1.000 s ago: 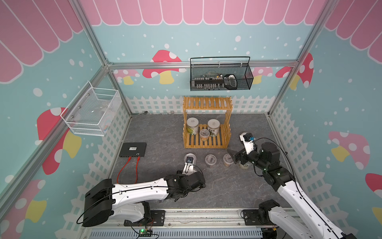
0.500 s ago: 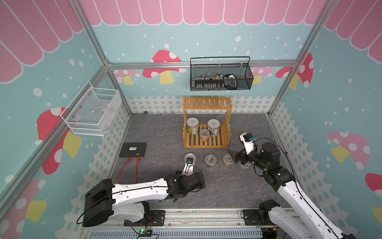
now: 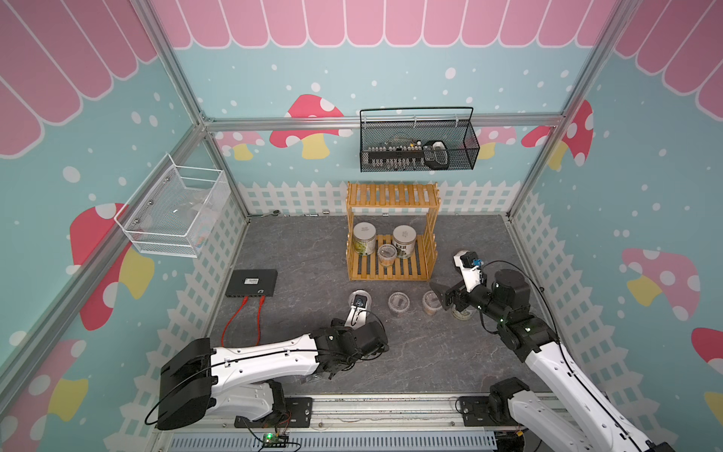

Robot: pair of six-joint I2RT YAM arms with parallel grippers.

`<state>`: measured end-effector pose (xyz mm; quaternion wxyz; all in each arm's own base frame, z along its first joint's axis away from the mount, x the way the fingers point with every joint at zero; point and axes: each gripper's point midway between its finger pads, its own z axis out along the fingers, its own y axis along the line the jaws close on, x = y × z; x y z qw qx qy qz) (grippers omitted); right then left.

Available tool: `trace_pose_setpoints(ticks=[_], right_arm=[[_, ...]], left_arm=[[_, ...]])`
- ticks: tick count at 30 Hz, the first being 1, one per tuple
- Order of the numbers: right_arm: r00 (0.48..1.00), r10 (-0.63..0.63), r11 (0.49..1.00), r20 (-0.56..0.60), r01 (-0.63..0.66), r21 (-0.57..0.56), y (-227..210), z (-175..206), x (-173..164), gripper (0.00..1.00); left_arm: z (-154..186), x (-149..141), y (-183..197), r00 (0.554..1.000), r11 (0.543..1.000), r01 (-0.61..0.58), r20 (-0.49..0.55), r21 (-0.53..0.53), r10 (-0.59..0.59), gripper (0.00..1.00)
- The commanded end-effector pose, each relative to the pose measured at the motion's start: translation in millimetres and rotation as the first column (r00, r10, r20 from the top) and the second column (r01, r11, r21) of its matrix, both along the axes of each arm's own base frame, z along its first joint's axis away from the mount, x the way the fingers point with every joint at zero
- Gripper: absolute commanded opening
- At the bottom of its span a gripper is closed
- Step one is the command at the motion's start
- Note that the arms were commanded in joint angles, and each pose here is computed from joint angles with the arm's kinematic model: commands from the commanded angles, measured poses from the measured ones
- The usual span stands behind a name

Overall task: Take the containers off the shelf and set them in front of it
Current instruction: 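Place the container at the center of the board, then pick up a container from the shelf.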

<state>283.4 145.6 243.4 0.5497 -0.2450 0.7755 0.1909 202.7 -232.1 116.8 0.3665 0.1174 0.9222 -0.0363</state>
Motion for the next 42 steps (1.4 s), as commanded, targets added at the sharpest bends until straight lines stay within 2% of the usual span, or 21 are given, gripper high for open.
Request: trace_pose_setpoints(ticks=[1,9,14,19,25,31,35,38,42], right_arm=[[0.999,0.024,1.000,0.026,-0.025,0.015,4,7,3,0.99],[0.997,0.074,0.996,0.026,-0.075,0.050,14,8,3,0.99],[0.991,0.134,0.984,-0.002,-0.133,0.118,30,5,3,0.98],[0.992,0.111,0.987,-0.053,-0.104,0.125,52,-5,12,0.98],[0.990,-0.020,0.986,-0.143,0.042,0.158,78,-26,42,0.98],[0.959,-0.155,0.969,-0.239,0.194,0.152,93,-51,78,0.98],[0.938,-0.227,0.957,-0.262,0.265,0.117,104,-63,99,0.98],[0.899,-0.327,0.932,-0.291,0.358,0.060,103,-77,117,0.98],[0.879,-0.376,0.918,-0.292,0.397,0.016,112,-91,136,0.98]], left_arm=[[22,8,-12,0.999,0.999,0.027,0.040,-0.027,-0.026,0.95],[37,23,-25,0.997,0.995,0.055,0.062,-0.084,-0.050,0.95],[65,47,-28,0.991,0.992,0.067,0.121,-0.105,-0.054,0.96],[87,75,-22,0.985,0.989,0.075,0.165,-0.130,-0.053,0.96],[104,112,1,0.981,0.980,0.054,0.194,-0.193,-0.016,0.96],[120,139,20,0.976,0.973,0.028,0.219,-0.228,0.023,0.96],[120,152,31,0.975,0.968,0.016,0.218,-0.252,0.041,0.96],[122,158,36,0.975,0.961,0.015,0.218,-0.276,0.047,0.95],[123,162,40,0.975,0.957,0.015,0.218,-0.288,0.050,0.95]])
